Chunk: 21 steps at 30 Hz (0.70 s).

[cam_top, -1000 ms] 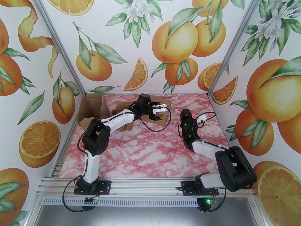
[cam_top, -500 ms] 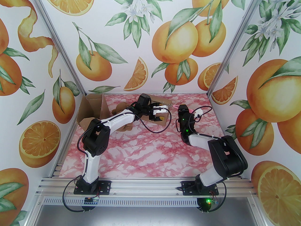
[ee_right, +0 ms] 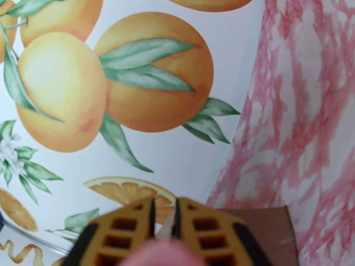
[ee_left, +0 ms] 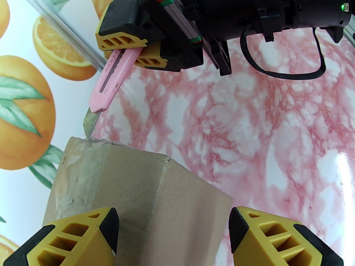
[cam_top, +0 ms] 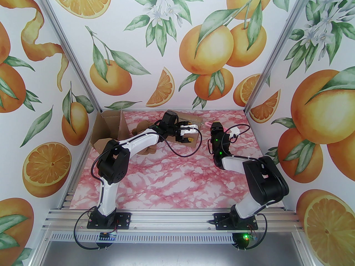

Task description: Unpack the express box

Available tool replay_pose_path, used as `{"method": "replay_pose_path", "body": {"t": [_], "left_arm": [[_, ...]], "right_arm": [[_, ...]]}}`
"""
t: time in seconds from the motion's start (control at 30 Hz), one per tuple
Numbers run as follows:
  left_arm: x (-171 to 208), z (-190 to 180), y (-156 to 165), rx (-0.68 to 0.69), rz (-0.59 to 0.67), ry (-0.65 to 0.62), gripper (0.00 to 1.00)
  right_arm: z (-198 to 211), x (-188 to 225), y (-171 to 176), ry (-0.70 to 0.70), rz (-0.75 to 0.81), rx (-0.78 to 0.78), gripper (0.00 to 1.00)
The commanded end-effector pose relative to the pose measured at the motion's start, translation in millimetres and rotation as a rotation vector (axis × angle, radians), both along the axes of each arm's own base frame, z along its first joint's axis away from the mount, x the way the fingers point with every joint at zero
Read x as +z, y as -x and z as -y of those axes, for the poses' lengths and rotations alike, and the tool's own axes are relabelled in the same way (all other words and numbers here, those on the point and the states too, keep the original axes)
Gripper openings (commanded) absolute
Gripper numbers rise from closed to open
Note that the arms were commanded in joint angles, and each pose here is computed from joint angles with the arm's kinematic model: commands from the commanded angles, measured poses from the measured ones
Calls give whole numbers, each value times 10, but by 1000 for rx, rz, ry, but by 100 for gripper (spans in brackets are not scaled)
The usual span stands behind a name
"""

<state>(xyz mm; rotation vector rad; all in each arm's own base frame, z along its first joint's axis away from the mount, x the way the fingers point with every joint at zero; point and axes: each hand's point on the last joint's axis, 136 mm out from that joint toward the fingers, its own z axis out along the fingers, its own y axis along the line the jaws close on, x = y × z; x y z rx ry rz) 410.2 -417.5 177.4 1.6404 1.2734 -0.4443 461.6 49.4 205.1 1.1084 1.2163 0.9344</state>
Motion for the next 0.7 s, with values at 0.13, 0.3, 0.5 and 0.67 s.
{"method": "replay_pose_path", "body": {"t": [0.13,0.3,0.5,0.67], "left_arm": [[117,-28,66,-22,9,2,69],[127,-24,62,-23,9,4,68],[129,-29,62,-23,12,0,68],[131,-26,60,-24,13,-2,68]], "right_arm": [[46,235,-49,-4,64,-15,0],[77,180,-72,-21,72,-24,0],[118,158,-72,-10,57,-34,0],[80,94,-125,-6,35,-14,0]]}}
